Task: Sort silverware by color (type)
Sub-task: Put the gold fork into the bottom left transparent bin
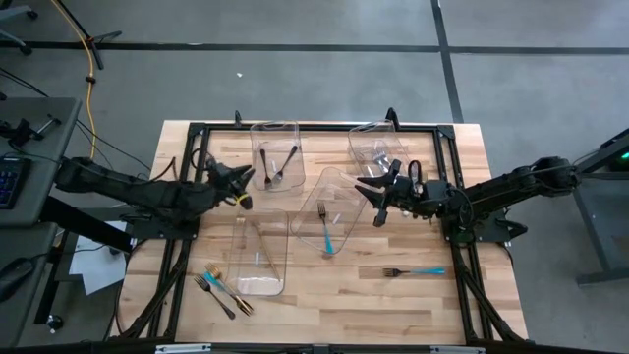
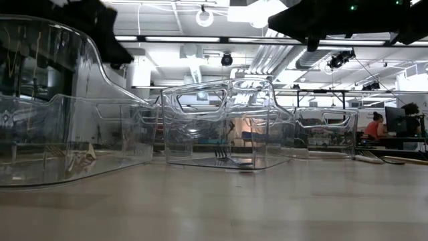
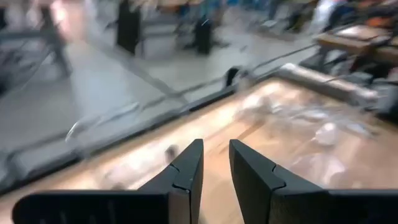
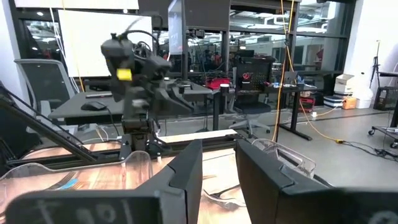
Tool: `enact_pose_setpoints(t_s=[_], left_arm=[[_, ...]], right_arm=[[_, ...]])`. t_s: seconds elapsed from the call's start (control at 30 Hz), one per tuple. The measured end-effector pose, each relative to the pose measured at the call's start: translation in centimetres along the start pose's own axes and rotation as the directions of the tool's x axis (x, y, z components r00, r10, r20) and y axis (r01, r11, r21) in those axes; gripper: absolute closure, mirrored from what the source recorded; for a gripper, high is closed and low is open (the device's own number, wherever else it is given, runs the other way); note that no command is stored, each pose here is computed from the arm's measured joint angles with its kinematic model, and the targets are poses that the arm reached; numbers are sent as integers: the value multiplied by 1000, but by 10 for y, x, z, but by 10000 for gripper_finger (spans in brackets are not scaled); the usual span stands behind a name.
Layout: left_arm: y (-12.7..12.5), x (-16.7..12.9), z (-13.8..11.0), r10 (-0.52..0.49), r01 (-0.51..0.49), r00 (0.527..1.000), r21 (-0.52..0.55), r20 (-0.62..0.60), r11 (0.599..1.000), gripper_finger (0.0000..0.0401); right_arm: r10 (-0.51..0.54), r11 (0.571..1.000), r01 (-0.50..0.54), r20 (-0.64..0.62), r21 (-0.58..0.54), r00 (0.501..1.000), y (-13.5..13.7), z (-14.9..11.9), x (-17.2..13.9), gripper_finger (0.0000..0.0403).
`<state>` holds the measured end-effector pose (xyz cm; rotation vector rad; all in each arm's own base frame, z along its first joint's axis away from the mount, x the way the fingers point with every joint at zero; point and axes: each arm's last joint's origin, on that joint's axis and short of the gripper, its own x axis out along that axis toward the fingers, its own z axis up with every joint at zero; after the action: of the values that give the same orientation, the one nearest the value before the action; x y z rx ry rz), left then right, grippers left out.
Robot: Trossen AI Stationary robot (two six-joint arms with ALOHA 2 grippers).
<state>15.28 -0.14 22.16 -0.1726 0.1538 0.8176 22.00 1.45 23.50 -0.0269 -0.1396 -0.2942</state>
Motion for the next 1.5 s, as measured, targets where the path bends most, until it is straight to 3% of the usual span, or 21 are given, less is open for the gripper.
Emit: enact_pose_setpoints(t_s=[0.17, 0.37, 0.47, 0.6, 0.8, 1.0, 1.27, 1.5], left_arm=[[20, 12, -14, 87, -105, 982, -101, -166, 989, 329], [33, 19, -8, 27, -104, 943, -218, -330, 970, 329], [41, 19, -5, 18, -168, 870, -262, -493, 950, 329], [49, 17, -10, -10, -244, 735, -278, -678, 929, 329], [50, 23, -18, -37, -260, 670, -281, -741, 924, 329], [49, 28, -22, -5, -272, 645, -236, -764, 933, 329], [45, 39, -35, 41, -370, 572, -214, -819, 904, 329], [37, 52, -45, -16, -359, 518, -234, -855, 904, 329]], right_arm=[[0, 1000, 0, 0, 0, 1000, 0, 0, 0, 311], [0, 1000, 0, -3, 9, 1000, 0, 0, 0, 311], [0, 999, 0, -3, 36, 1000, 0, 0, 0, 311], [0, 999, 0, 0, 45, 1000, 0, 0, 0, 311], [0, 998, 0, 0, 68, 1000, 0, 0, 0, 311], [0, 998, 0, 0, 68, 1000, 0, 0, 0, 311], [0, 998, 0, 0, 68, 1000, 0, 0, 0, 311], [0, 997, 0, 0, 71, 1000, 0, 0, 0, 311]])
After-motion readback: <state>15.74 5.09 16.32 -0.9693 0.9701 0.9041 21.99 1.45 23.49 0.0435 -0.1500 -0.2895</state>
